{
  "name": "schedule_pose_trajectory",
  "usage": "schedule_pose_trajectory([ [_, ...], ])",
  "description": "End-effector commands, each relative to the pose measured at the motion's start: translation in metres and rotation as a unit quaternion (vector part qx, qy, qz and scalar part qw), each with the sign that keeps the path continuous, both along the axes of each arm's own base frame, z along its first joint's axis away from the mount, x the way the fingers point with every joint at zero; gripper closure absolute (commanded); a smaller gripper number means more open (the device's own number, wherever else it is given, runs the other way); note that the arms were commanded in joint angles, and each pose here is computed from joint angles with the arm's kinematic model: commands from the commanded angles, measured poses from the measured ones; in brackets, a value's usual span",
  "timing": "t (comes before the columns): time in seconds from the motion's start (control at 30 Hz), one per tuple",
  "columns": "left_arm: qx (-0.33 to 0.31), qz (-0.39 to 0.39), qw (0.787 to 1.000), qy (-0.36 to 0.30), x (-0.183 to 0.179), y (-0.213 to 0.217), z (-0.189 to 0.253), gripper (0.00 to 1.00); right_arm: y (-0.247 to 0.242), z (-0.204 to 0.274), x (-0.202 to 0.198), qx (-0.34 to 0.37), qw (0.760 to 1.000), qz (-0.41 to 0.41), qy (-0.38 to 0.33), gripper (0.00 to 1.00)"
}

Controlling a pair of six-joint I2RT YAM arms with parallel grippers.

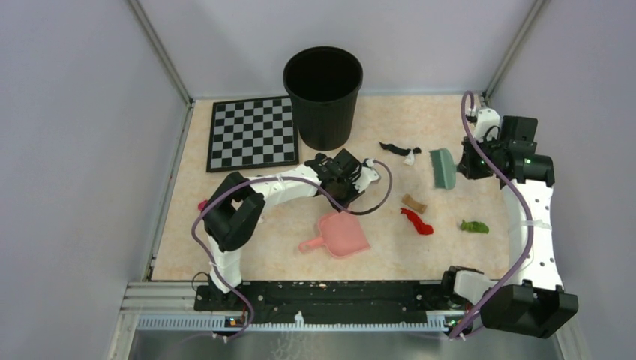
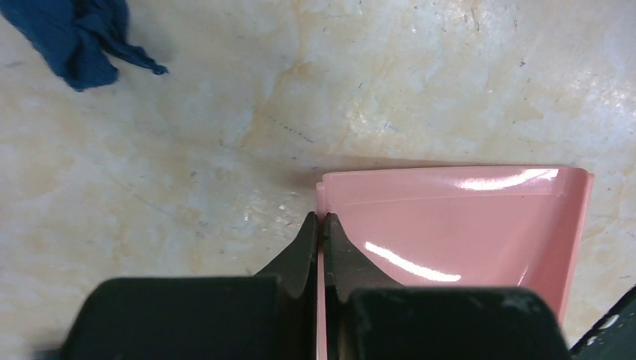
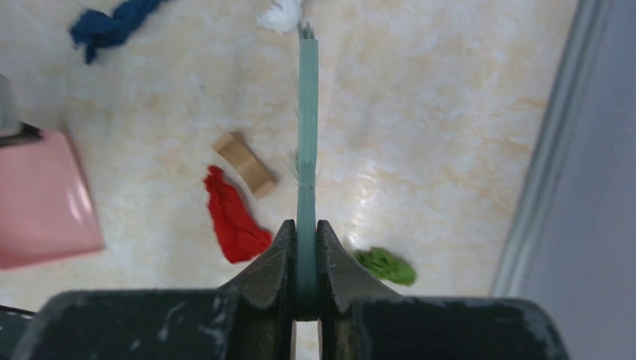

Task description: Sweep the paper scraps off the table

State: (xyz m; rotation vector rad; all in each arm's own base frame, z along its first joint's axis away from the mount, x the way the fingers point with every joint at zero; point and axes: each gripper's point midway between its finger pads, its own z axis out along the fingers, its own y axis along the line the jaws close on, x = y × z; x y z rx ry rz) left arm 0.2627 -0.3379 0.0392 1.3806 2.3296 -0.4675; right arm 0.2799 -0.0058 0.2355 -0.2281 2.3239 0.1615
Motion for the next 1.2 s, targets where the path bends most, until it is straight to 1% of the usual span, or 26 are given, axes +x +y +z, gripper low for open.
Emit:
schedule_pose_trajectory([
  [0.0, -0.040, -0.059, 0.995, -0.068, 0.018, -0.011, 0.045, 1.00, -0.043, 0.008, -0.021, -0.145, 0.989, 0.011, 0.029, 1.00],
  [0.07, -0.052, -0.072, 0.994, -0.064, 0.018, -0.020, 0.047, 1.00, -0.059, 0.006, -0.026, -0.191, 0.981, 0.007, 0.040, 1.00],
  [0.13, -0.065, -0.084, 0.994, -0.038, 0.015, -0.031, 0.040, 0.99, -0.073, 0.002, -0.028, -0.226, 0.972, 0.000, 0.058, 1.00],
  [0.2, -0.074, -0.090, 0.993, -0.011, 0.012, -0.042, 0.038, 0.75, -0.082, 0.000, -0.029, -0.246, 0.966, -0.008, 0.080, 1.00],
  [0.27, -0.076, -0.086, 0.993, 0.001, 0.014, -0.048, 0.045, 0.54, -0.089, -0.001, -0.031, -0.259, 0.961, -0.015, 0.097, 1.00],
  [0.3, -0.081, -0.091, 0.992, -0.005, 0.016, -0.051, 0.054, 0.50, -0.092, 0.001, -0.031, -0.264, 0.959, -0.020, 0.098, 1.00],
  [0.37, -0.090, -0.110, 0.990, -0.024, 0.014, -0.048, 0.071, 0.47, -0.095, 0.003, -0.033, -0.274, 0.956, -0.025, 0.097, 1.00],
  [0.43, -0.108, -0.136, 0.984, -0.048, 0.010, -0.032, 0.088, 0.44, -0.098, 0.004, -0.038, -0.282, 0.954, -0.024, 0.101, 1.00],
  [0.5, -0.134, -0.160, 0.976, -0.062, -0.003, -0.008, 0.104, 0.40, -0.096, 0.003, -0.041, -0.283, 0.954, -0.018, 0.099, 1.00],
  [0.53, -0.154, -0.177, 0.970, -0.069, -0.014, 0.006, 0.115, 0.37, -0.095, 0.002, -0.042, -0.281, 0.955, -0.015, 0.097, 1.00],
  [0.6, -0.174, -0.205, 0.960, -0.078, -0.032, 0.039, 0.117, 0.27, -0.093, -0.003, -0.041, -0.272, 0.957, -0.018, 0.096, 1.00],
  [0.67, -0.172, -0.215, 0.956, -0.096, -0.046, 0.067, 0.111, 0.24, -0.090, -0.007, -0.039, -0.260, 0.960, -0.024, 0.099, 1.00],
  [0.73, -0.162, -0.231, 0.952, -0.121, -0.058, 0.086, 0.104, 0.23, -0.087, -0.011, -0.036, -0.244, 0.964, -0.029, 0.100, 1.00],
  [0.8, -0.167, -0.245, 0.945, -0.139, -0.070, 0.094, 0.098, 0.22, -0.082, -0.013, -0.031, -0.227, 0.968, -0.030, 0.099, 1.00],
  [0.87, -0.180, -0.240, 0.943, -0.143, -0.075, 0.095, 0.092, 0.22, -0.077, -0.015, -0.024, -0.210, 0.973, -0.025, 0.095, 1.00],
  [0.97, -0.186, -0.221, 0.949, -0.126, -0.074, 0.091, 0.078, 0.22, -0.073, -0.015, -0.015, -0.191, 0.977, -0.024, 0.095, 1.00],
  [1.1, -0.162, -0.192, 0.963, -0.095, -0.065, 0.094, 0.050, 0.23, -0.070, -0.010, -0.006, -0.179, 0.979, -0.020, 0.100, 1.00],
  [1.17, -0.170, -0.207, 0.960, -0.081, -0.070, 0.094, 0.040, 0.24, -0.064, -0.009, -0.001, -0.162, 0.982, -0.011, 0.098, 1.00],
])
